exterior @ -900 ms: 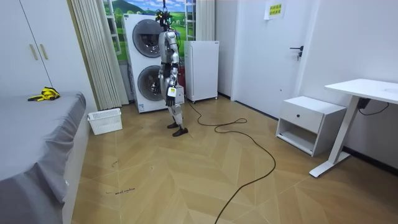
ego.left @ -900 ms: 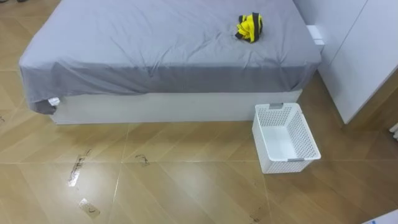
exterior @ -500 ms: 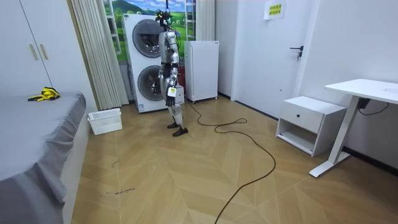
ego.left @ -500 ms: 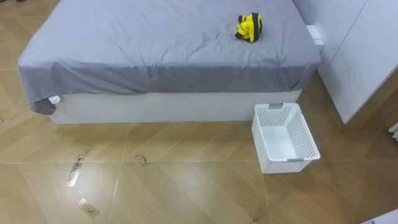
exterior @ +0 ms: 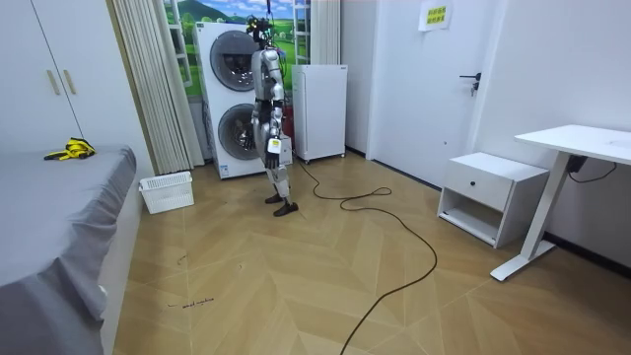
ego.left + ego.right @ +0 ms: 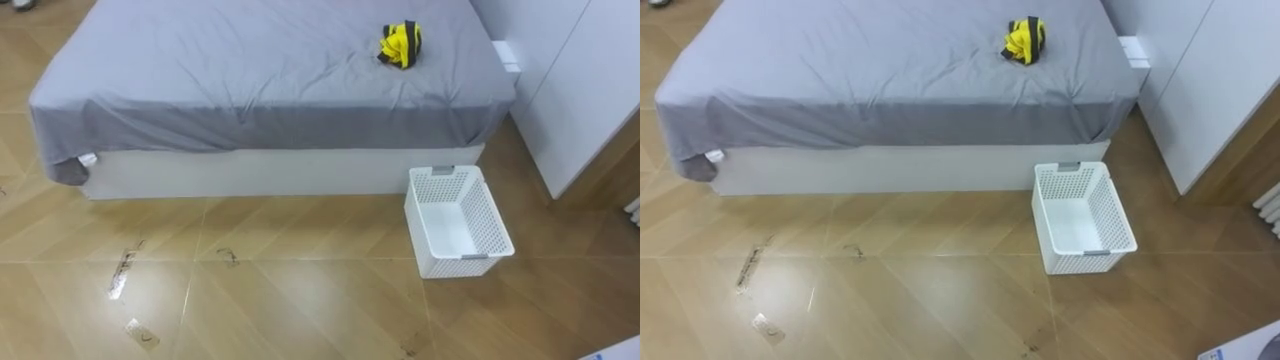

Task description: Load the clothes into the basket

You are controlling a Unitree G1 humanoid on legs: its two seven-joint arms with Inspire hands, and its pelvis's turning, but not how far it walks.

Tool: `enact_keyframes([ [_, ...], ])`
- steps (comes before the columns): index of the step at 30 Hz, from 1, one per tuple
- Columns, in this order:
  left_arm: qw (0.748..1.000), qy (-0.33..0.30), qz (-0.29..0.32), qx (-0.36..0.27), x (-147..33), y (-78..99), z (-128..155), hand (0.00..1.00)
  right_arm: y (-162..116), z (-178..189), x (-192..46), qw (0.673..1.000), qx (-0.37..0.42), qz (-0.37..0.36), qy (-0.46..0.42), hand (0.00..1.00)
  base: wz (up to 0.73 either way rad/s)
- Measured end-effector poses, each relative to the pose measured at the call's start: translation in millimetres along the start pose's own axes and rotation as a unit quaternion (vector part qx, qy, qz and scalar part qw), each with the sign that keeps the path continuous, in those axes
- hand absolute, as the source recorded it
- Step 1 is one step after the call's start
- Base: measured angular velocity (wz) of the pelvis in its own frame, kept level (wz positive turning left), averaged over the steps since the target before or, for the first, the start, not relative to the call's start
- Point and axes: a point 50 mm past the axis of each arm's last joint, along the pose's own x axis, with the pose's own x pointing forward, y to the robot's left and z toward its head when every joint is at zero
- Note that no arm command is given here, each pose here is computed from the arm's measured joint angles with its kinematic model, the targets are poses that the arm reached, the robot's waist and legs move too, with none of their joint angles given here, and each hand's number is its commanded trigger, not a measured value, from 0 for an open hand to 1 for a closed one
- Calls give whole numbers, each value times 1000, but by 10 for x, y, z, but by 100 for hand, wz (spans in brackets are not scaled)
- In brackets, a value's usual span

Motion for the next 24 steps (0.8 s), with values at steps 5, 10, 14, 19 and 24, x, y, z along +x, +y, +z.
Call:
enact_keyframes([
  [5, 1000, 6, 11, -24, -3, 83, -37, 0, 9, 16, 7, 1000, 4, 2, 2, 0, 0],
  [10, 999, 10, 13, -30, -15, 110, -85, 0, -23, 6, 2, 1000, 17, -9, 3, 0, 28],
  [14, 999, 42, 13, -30, -82, 99, -333, 0, -54, 0, -2, 1000, 16, -15, 9, 0, -26],
  [19, 999, 36, 7, -35, -90, 77, -346, 0, -56, 107, 6, 1000, 16, -25, -10, 0, -37],
  [24, 999, -14, 9, -42, -40, 77, -107, 0, 56, 474, 4, 995, 19, -17, -92, 0, -25],
])
